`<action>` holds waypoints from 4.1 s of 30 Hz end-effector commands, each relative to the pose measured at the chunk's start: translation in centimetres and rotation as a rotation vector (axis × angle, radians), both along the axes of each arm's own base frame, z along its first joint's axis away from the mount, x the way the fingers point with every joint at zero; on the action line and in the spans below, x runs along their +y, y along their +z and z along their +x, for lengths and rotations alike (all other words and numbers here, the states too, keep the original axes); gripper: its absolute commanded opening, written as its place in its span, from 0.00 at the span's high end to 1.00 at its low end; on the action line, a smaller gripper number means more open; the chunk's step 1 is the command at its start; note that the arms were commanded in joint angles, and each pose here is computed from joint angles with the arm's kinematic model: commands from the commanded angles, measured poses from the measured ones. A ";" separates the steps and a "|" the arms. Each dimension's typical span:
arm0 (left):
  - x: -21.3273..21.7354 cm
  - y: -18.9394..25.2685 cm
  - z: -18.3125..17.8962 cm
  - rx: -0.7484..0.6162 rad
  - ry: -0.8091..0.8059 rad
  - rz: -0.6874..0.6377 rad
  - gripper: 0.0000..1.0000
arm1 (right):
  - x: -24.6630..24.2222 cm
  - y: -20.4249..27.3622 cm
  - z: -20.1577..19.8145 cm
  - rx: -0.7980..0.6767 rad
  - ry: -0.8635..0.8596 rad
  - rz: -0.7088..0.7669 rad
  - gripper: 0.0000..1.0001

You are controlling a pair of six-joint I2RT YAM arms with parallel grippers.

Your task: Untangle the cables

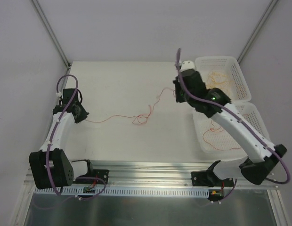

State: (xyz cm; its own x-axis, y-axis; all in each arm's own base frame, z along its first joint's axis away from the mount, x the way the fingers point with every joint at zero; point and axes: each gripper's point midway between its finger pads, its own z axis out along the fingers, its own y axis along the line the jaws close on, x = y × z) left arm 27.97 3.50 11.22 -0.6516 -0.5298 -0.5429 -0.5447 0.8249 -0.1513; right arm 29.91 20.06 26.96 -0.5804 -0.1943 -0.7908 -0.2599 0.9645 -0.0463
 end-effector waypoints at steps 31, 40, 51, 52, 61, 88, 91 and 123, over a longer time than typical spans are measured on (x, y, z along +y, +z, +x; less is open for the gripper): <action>13.9 -5.0 -2.0 0.153 0.596 -0.069 1.00 | -21.1 27.3 -11.7 -0.711 -0.276 0.047 0.99; 14.5 -5.3 -1.6 0.149 0.615 -0.105 1.00 | -23.3 26.6 -13.8 -0.721 -0.296 0.017 0.99; 9.9 -4.5 0.5 0.102 0.393 -0.176 0.93 | -16.4 19.4 -10.5 -0.485 -0.099 0.052 0.99; 8.7 -3.9 0.9 0.078 0.344 -0.205 0.91 | -16.7 19.0 -10.3 -0.479 -0.125 0.035 0.99; -1.4 -0.7 0.6 -0.037 -0.076 -0.239 0.60 | -17.8 15.4 -8.5 -0.419 -0.220 -0.105 0.99; -9.2 0.9 -2.1 -0.277 -0.505 -0.276 0.03 | -22.5 1.9 -7.9 0.024 -0.539 -0.115 0.98; -9.2 0.7 -2.0 -0.271 -0.495 -0.277 0.03 | -23.5 -2.7 -8.4 0.155 -0.619 -0.050 0.84; -6.8 -7.8 -8.8 0.202 -0.060 -0.295 0.29 | -9.7 -2.0 -6.9 0.162 -0.069 0.390 0.00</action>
State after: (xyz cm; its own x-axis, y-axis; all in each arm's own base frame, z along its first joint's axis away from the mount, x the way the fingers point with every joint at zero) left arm 20.63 -2.34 4.21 -0.7501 -0.5898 -0.2992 -0.5164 0.8050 -0.2922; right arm 22.63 9.04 23.87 -0.7351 0.1481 -0.6616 -0.1086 0.9376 0.3304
